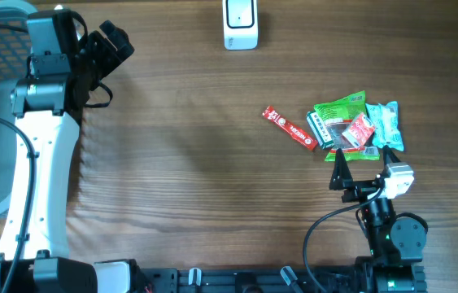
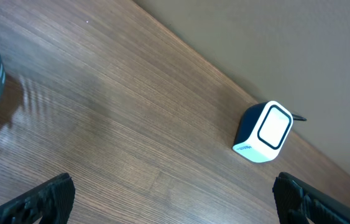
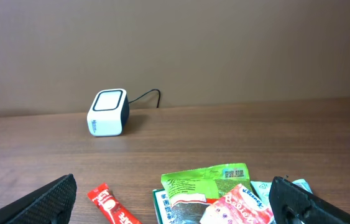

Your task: Scan the item barcode

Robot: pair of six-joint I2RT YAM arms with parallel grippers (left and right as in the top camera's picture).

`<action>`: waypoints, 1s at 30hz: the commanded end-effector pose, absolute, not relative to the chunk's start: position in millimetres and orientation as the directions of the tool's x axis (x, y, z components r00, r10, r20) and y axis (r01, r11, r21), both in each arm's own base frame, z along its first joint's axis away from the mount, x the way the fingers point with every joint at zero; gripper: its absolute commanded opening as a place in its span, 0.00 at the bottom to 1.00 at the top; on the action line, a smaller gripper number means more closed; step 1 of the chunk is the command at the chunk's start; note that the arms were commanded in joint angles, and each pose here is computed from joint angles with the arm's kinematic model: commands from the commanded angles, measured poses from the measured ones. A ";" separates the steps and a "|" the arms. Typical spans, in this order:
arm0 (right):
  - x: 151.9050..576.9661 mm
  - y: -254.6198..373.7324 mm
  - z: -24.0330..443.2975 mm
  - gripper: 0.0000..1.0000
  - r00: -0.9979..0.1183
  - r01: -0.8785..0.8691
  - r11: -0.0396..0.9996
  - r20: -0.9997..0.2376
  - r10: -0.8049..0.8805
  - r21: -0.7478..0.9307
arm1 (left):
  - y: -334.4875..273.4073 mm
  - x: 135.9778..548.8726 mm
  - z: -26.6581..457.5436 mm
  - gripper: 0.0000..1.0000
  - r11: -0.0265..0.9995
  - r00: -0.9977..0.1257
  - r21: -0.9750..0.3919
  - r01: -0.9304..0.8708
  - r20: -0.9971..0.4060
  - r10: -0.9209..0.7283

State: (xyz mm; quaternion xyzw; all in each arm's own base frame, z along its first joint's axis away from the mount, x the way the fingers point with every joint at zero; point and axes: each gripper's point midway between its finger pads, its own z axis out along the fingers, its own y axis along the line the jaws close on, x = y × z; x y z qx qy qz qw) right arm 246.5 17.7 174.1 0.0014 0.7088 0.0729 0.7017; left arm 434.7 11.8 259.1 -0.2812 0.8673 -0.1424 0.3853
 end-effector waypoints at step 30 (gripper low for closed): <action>245.7 18.9 177.1 1.00 -0.002 -0.111 0.988 -0.995 0.104 0.104 | 14.3 415.9 298.8 1.00 0.812 -0.492 -0.473 -0.342 -0.646 -0.584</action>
